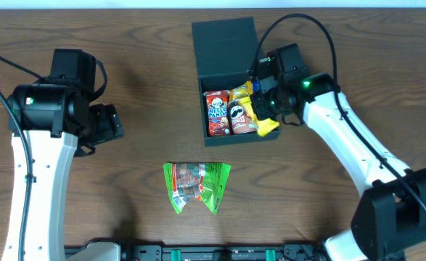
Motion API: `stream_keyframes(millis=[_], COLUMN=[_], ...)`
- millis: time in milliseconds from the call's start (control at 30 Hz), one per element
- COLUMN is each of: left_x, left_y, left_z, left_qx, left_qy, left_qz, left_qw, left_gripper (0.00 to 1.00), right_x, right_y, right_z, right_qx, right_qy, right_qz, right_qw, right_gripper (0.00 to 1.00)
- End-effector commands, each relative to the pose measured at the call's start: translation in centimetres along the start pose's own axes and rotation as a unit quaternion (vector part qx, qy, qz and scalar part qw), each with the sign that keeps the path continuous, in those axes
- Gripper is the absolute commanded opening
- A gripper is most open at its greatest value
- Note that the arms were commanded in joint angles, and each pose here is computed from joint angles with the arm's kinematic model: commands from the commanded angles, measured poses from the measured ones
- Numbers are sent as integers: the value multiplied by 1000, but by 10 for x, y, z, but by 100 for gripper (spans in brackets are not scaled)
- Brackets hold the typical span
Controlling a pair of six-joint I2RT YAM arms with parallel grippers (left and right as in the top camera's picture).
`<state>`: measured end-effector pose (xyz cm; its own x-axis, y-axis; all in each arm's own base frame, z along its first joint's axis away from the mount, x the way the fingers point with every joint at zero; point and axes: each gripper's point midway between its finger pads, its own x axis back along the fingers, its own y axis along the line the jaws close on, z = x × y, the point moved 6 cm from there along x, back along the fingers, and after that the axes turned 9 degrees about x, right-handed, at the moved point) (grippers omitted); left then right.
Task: Pack container
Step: 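Lower the yellow packet into the box beside the blue bar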
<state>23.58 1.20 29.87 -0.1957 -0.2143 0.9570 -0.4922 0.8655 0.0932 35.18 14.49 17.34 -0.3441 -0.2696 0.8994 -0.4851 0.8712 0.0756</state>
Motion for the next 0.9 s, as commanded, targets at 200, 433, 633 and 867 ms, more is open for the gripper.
stream_keyframes(millis=[200,433,633,867], left_x=[-1,-1,-1,-1], left_y=[3,3,3,3], left_z=[0,0,0,0], left_qx=[3,3,3,3], left_qy=[0,0,0,0], left_qz=[-9,-9,-9,-9], left_qw=[1000,1000,1000,1000], left_gripper=[95,95,95,95], right_x=[4,15,23,11], right_y=[-9,-6,-6,-9], right_z=[-14,-11,19,23], right_qx=[-84,-84,-90,-88], right_qy=[-30,-27,45,46], right_qz=[54,48,64,75], right_qw=[994,995,993,992], right_gripper=[18,1,2,2])
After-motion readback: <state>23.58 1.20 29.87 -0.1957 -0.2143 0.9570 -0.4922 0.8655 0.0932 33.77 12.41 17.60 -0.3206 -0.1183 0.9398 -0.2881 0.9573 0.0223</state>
